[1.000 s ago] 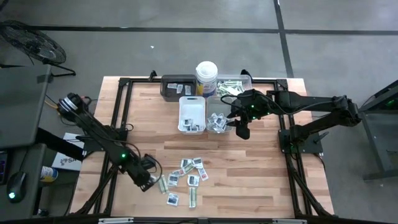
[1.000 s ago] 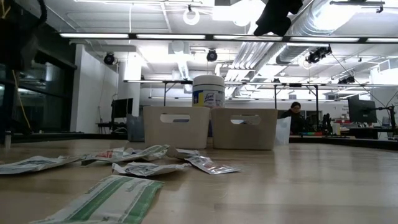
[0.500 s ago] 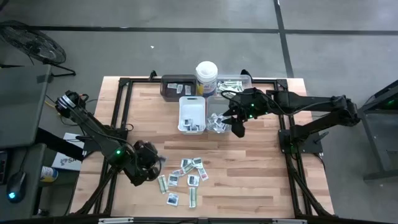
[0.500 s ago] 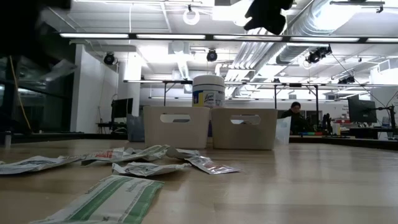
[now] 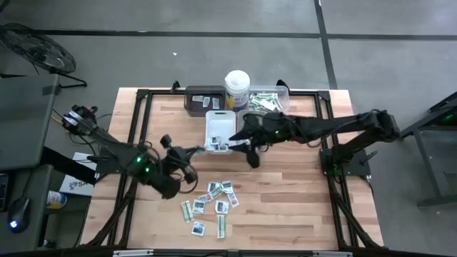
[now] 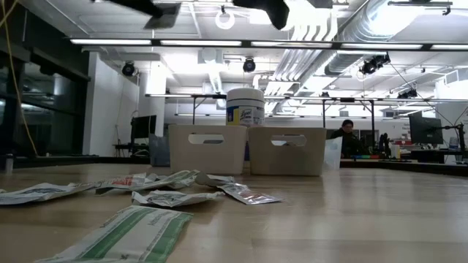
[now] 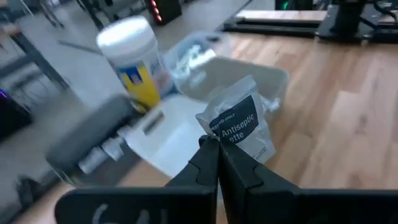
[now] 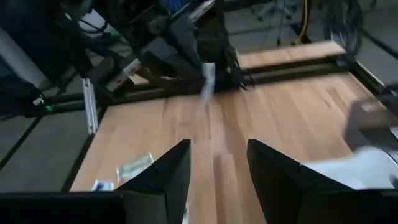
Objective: Pick & Place First Aid Supplies
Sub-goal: Put the wipe into the gray bin, then put the band aid into the transparent bin
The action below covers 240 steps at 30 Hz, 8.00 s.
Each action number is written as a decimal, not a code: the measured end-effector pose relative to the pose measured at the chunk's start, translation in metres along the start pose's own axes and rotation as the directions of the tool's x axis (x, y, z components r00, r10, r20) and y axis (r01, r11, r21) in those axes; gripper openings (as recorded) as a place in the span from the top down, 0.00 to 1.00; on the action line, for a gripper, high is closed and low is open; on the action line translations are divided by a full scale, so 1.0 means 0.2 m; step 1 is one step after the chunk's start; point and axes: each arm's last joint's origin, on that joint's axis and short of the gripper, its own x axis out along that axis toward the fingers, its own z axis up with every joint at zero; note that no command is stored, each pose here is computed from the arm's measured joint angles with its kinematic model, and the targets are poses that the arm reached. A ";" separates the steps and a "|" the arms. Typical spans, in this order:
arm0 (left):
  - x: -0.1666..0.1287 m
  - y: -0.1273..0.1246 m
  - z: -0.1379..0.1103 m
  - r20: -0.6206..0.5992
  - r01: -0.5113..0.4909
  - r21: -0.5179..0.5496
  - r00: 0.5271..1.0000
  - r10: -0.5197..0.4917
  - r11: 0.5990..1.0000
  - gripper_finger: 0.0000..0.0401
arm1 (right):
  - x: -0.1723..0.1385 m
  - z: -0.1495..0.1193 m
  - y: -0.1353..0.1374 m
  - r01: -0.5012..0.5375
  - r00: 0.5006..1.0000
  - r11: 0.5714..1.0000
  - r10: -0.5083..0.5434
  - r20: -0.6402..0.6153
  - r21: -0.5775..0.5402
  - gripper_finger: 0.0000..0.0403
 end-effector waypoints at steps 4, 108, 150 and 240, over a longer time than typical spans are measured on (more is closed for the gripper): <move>0.05 0.02 0.14 0.010 -0.010 0.092 1.000 0.009 0.996 1.00 | 0.11 -0.01 0.02 -0.002 0.998 1.000 0.003 0.069 -0.016 0.62; 0.28 -0.21 -0.08 -0.720 0.751 0.177 0.539 -0.437 0.636 0.54 | -0.10 -0.27 -0.25 0.408 0.770 0.895 -0.233 -0.595 0.178 0.64; 0.21 -0.40 -0.61 -0.876 0.367 -0.225 0.329 -0.352 0.903 0.54 | -0.27 -0.23 0.03 0.332 0.821 0.940 -0.248 -0.515 0.076 0.64; 0.21 -0.13 0.55 0.189 0.333 0.118 0.917 -0.351 0.935 1.00 | -0.19 0.00 0.26 0.009 1.000 0.998 -0.007 0.030 -0.069 0.97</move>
